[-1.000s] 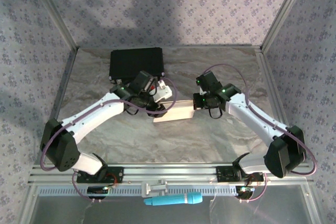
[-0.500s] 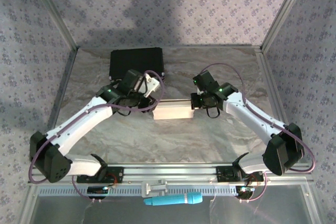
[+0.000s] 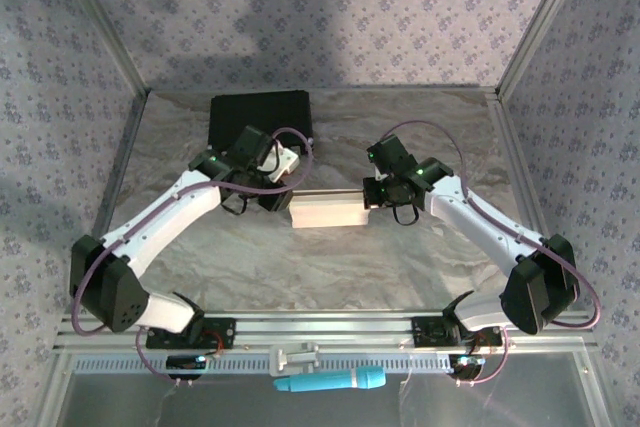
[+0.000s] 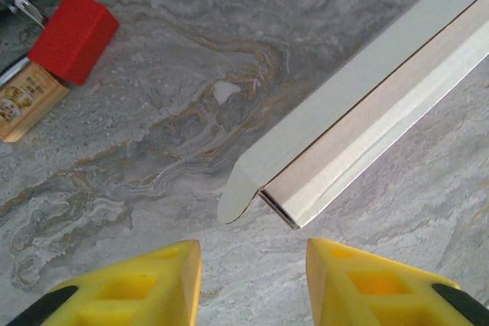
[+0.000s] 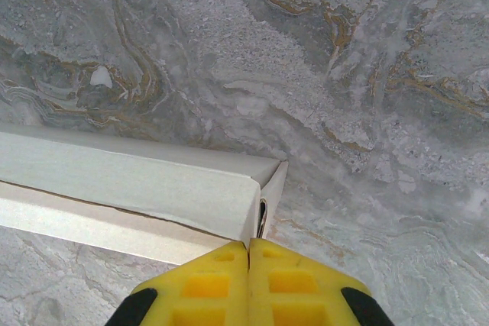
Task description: Fold the paper box
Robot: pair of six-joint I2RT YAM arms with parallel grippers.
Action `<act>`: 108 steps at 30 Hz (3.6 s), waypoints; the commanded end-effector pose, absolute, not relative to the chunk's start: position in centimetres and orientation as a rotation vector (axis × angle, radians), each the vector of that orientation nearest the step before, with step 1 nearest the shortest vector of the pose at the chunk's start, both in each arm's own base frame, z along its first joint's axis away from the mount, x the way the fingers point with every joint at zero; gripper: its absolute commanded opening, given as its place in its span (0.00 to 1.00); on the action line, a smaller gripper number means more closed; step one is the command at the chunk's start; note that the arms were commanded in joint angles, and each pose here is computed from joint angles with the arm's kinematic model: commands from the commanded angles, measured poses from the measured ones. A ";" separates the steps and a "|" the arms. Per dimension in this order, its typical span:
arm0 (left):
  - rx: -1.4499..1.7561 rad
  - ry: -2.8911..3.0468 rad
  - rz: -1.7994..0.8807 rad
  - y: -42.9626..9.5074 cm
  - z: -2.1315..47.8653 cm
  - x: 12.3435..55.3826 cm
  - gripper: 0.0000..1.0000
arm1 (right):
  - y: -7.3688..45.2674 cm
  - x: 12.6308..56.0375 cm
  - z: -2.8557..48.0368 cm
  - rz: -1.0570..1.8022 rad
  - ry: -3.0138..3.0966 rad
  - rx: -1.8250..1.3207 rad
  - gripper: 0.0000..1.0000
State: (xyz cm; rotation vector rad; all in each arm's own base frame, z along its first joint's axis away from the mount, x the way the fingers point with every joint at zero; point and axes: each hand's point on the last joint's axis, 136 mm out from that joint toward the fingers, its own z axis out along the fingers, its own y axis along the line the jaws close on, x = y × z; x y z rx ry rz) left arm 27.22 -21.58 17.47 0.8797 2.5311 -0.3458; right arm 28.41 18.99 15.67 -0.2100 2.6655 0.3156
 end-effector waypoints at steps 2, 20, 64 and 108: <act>0.930 2.512 -0.342 -21.8 17.9 28.0 0.40 | 18.9 27.9 15.0 0.293 2.701 -0.209 0.00; 0.962 2.507 -0.331 -22.5 16.9 29.7 0.34 | 18.7 27.8 15.0 0.297 2.706 -0.208 0.00; 0.707 2.745 -0.525 -24.1 16.6 27.2 0.00 | 19.2 28.5 15.1 0.287 2.696 -0.173 0.00; 0.081 2.914 -0.737 -26.7 16.6 26.3 0.00 | 19.8 28.2 14.5 0.293 2.709 -0.185 0.00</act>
